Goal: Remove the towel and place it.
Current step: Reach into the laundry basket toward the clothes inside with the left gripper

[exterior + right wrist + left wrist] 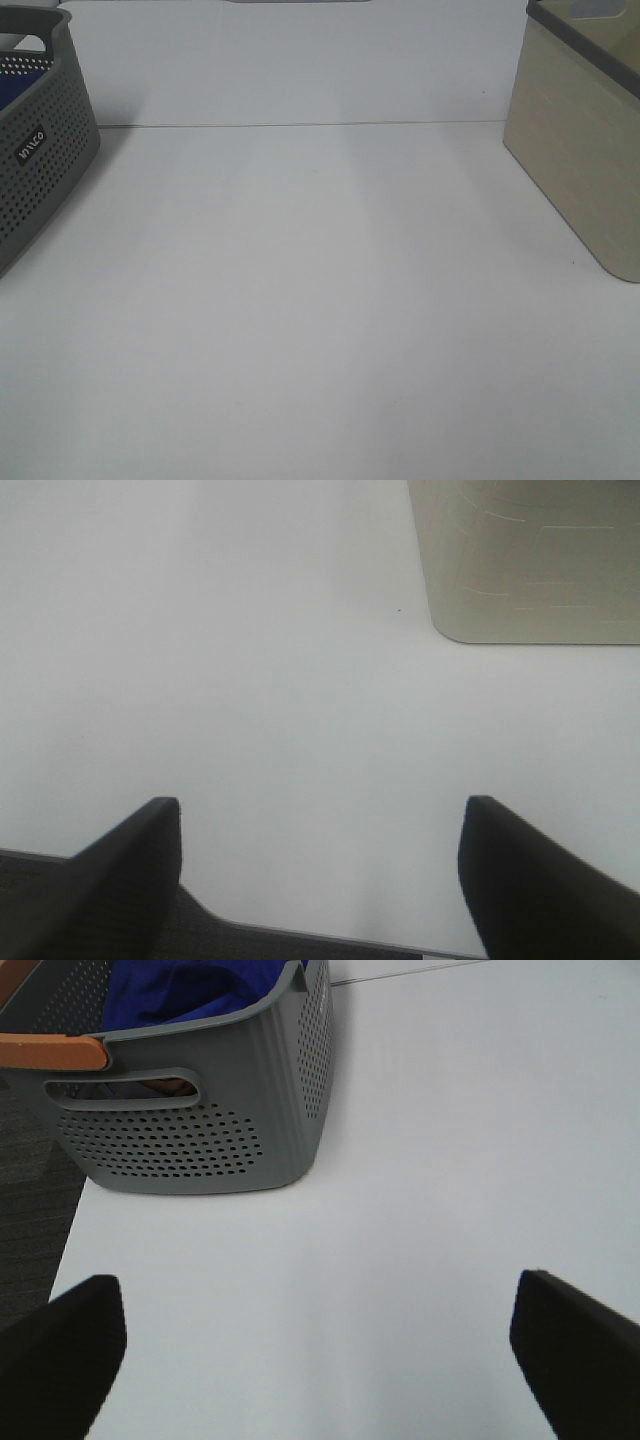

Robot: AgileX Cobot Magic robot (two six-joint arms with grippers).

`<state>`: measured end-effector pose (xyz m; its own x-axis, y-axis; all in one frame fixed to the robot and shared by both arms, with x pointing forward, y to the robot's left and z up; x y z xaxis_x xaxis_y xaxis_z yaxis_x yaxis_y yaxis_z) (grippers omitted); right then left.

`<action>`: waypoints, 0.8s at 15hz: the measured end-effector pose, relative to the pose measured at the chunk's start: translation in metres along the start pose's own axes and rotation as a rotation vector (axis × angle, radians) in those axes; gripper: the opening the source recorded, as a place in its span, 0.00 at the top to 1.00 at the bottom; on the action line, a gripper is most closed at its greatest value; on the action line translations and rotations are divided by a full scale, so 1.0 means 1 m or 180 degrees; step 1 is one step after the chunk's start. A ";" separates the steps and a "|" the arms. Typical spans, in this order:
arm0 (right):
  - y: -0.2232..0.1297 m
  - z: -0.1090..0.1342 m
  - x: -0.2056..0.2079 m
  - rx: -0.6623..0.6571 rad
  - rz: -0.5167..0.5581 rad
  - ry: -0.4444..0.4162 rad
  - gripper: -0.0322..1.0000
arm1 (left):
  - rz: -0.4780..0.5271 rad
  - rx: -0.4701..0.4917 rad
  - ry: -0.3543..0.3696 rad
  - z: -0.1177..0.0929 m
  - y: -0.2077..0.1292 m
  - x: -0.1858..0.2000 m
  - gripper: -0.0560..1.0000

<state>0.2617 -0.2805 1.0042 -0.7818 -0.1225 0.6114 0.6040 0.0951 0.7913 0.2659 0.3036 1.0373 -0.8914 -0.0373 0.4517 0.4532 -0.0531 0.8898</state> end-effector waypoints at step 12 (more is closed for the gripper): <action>0.000 0.000 0.000 0.0000 0.0000 0.0000 0.24 | 0.0001 -0.0038 0.0011 0.000 0.000 0.000 0.01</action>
<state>0.2617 -0.2805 1.0042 -0.7818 -0.1225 0.6114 0.6040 0.0951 0.7913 0.2659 0.3041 1.0373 -0.8912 -0.0408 0.4517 0.4535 -0.0650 0.8889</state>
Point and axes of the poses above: a point on each arm's last joint axis where the gripper is mounted, x pointing back along that axis away from the gripper, z along the wrist's bending axis when the last joint is at zero, y = z × x, the point moved 4 cm from there along -x, pointing out along that axis toward the gripper, and after that the axes turned 2 degrees about x, right-handed, at the moved point
